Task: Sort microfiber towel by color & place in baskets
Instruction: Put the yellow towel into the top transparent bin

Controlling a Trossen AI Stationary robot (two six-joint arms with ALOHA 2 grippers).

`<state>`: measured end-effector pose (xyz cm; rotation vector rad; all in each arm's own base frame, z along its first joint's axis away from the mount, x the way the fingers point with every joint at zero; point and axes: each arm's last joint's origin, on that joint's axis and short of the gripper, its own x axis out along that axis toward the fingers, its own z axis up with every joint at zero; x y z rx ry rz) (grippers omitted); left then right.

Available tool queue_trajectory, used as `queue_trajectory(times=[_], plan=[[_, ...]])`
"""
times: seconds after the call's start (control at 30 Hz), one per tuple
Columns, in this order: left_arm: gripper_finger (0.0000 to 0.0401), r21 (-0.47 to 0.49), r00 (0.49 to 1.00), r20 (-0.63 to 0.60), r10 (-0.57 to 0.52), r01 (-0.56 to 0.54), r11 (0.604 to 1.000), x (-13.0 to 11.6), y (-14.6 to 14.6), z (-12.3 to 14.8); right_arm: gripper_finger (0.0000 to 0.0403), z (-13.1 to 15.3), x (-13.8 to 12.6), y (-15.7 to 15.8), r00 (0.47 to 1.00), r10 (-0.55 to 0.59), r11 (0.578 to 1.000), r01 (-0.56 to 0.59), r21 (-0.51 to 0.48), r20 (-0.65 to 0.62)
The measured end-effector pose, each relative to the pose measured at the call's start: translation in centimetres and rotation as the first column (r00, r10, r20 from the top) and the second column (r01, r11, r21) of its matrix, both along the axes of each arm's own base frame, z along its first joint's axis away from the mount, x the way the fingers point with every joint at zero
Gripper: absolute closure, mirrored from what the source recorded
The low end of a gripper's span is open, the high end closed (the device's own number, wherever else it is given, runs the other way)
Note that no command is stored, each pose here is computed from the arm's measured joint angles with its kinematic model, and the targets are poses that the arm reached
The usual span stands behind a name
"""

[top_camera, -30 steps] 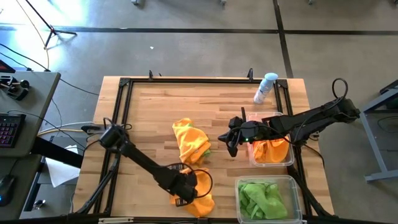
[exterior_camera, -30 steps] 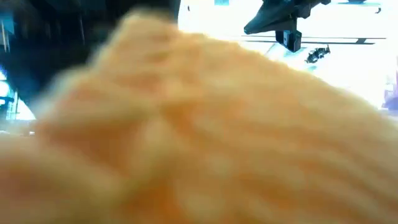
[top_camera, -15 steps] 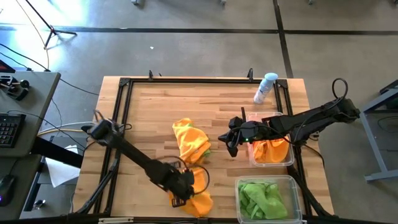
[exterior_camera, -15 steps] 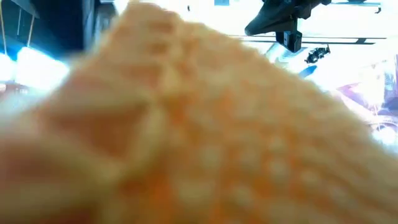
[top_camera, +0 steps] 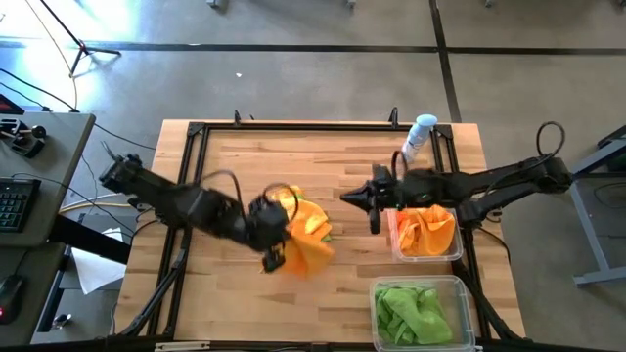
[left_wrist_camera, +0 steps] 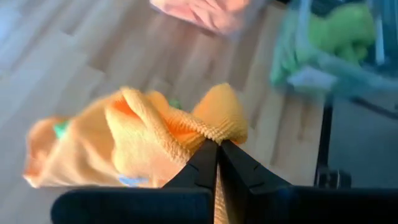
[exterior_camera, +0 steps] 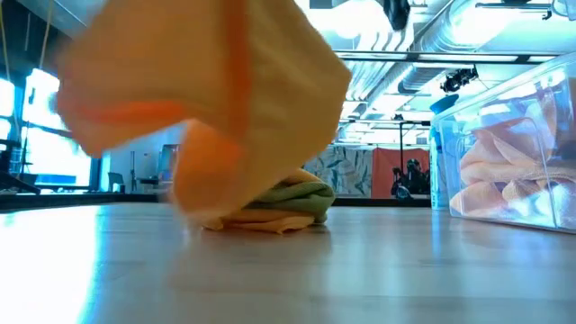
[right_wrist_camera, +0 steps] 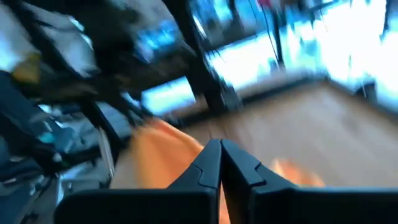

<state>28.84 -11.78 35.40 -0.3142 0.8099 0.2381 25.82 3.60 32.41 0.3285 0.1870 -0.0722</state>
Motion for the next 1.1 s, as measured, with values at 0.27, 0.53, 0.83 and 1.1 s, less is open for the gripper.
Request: queue_trajectory(times=[0.27, 0.53, 0.83, 1.1], plan=[[0.0401, -0.029, 0.991, 0.134, -0.008, 0.012, 1.000, 3.5, 4.6, 0.7, 0.0322, 3.2, 0.3, -0.4, 0.994, 0.049, 0.975, -0.026, -0.221, 0.099], [0.0401, -0.029, 0.969, 0.248, 0.000, 0.007, 1.000, 5.8, 7.2, 1.0, 0.0200, 2.8, 0.8, -0.2, 0.996, 0.085, 0.958, -0.083, -0.274, -0.006], [0.0401, -0.037, 0.957, 0.287, -0.050, 0.063, 0.997, 6.4, 8.0, 1.2, 0.0129, 1.4, 2.0, -0.1, 0.994, 0.087, 0.956, -0.101, -0.277, -0.065], [0.0401, 0.006, 0.941, 0.326, -0.087, 0.090, 0.996, 6.7, 8.0, 1.6, 0.0126, -1.8, 4.6, 0.3, 0.980, 0.083, 0.953, -0.131, -0.274, -0.179]])
